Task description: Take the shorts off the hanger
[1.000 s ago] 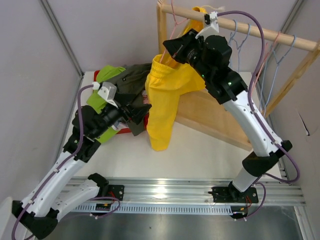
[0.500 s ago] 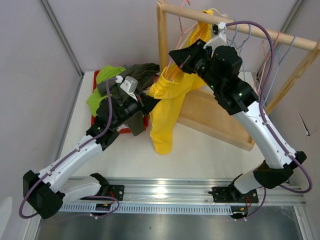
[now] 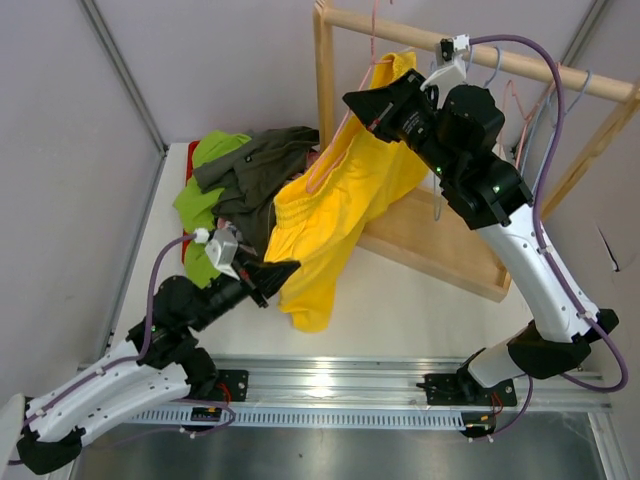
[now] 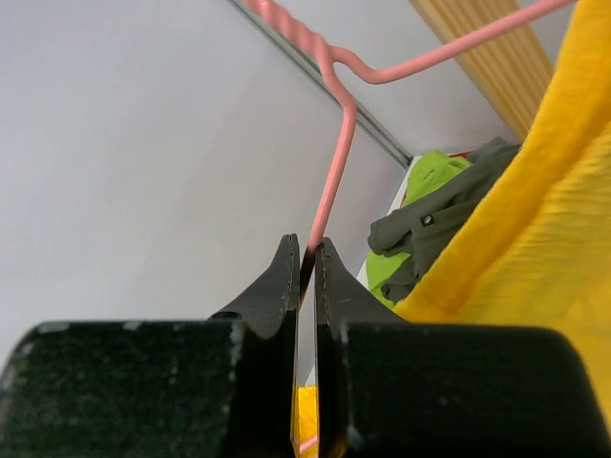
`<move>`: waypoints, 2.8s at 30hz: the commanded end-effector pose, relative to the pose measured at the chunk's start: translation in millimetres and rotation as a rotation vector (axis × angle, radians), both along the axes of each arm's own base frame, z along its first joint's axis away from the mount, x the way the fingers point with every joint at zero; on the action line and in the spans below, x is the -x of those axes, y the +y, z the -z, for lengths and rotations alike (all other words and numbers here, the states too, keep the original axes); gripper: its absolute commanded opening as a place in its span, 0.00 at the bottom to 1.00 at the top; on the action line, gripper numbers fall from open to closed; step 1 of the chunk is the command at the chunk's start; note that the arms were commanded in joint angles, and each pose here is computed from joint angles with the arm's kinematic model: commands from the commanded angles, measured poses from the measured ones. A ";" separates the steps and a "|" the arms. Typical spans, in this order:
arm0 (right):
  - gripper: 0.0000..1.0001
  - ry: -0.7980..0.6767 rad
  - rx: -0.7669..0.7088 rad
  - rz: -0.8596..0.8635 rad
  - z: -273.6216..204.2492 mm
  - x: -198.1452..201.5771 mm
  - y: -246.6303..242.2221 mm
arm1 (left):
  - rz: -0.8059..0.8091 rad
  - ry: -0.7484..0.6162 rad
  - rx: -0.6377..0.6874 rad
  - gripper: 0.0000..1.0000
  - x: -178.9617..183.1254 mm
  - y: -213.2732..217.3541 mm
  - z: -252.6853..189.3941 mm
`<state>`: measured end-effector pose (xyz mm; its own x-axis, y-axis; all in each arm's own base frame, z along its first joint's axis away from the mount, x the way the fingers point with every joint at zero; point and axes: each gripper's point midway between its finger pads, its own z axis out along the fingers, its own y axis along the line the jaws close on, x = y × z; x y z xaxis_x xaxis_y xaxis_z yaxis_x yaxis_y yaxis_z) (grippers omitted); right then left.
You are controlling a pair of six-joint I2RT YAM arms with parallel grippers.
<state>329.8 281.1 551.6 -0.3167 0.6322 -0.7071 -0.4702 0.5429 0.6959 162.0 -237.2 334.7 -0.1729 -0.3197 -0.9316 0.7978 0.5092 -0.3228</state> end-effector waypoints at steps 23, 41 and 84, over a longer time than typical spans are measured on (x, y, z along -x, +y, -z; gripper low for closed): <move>0.00 0.164 -0.426 -0.352 -15.4 115.2 -9.2 | -0.494 0.005 -0.048 0.00 -188.1 -39.2 -83.7; 0.00 0.123 -0.328 -0.118 -4.9 16.2 -51.9 | -0.888 -0.166 -0.233 0.00 -101.8 142.5 -188.8; 0.47 0.298 -0.313 -0.031 106.9 -2.9 -76.6 | -0.983 0.137 -0.209 0.99 -332.3 216.0 -146.6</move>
<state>345.5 197.6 464.8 -0.4393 0.8268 -0.3513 -0.2803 0.2453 0.9280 556.0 -23.5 360.6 -0.2767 -0.1885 -0.9423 -0.0919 0.9813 -0.1693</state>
